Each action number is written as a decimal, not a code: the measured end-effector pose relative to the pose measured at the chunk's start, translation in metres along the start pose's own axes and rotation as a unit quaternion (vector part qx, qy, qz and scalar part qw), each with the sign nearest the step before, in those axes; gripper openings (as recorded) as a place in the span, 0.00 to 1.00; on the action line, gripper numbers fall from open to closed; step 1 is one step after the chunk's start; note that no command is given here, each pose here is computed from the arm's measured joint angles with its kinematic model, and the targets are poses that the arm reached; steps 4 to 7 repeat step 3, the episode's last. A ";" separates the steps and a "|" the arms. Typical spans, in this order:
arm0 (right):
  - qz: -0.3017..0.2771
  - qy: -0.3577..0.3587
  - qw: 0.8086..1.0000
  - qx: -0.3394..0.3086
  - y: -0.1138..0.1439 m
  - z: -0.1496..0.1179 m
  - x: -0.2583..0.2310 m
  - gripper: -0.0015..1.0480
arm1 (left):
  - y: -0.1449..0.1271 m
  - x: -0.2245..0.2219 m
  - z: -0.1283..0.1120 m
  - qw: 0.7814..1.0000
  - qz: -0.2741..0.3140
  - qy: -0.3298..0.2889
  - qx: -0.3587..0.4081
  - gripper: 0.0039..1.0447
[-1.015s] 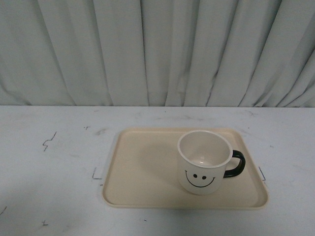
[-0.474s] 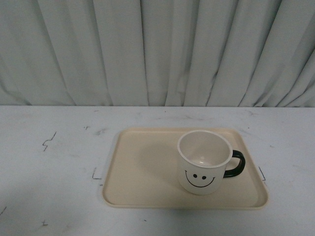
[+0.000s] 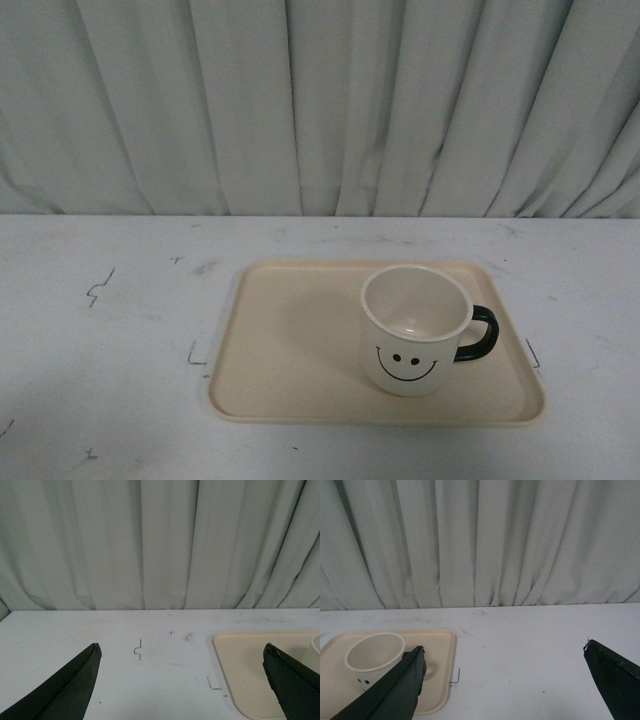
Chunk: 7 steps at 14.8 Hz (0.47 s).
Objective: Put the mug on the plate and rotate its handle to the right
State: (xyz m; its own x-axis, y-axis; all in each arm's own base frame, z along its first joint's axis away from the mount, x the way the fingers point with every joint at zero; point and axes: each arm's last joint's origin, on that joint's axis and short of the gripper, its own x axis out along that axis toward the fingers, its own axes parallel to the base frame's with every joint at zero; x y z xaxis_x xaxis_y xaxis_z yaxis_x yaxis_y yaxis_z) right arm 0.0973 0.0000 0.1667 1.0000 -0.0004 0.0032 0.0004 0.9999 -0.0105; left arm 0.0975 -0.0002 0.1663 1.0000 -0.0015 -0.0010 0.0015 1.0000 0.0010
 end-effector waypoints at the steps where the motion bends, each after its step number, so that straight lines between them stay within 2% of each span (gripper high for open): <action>1: 0.000 0.000 1.000 0.000 0.000 0.000 0.000 0.94 | 0.000 0.000 0.000 1.000 0.000 0.000 0.000 0.94; 7: 0.000 0.000 1.000 0.000 0.000 0.000 0.000 0.94 | 0.000 0.000 0.000 1.000 0.000 0.000 0.000 0.94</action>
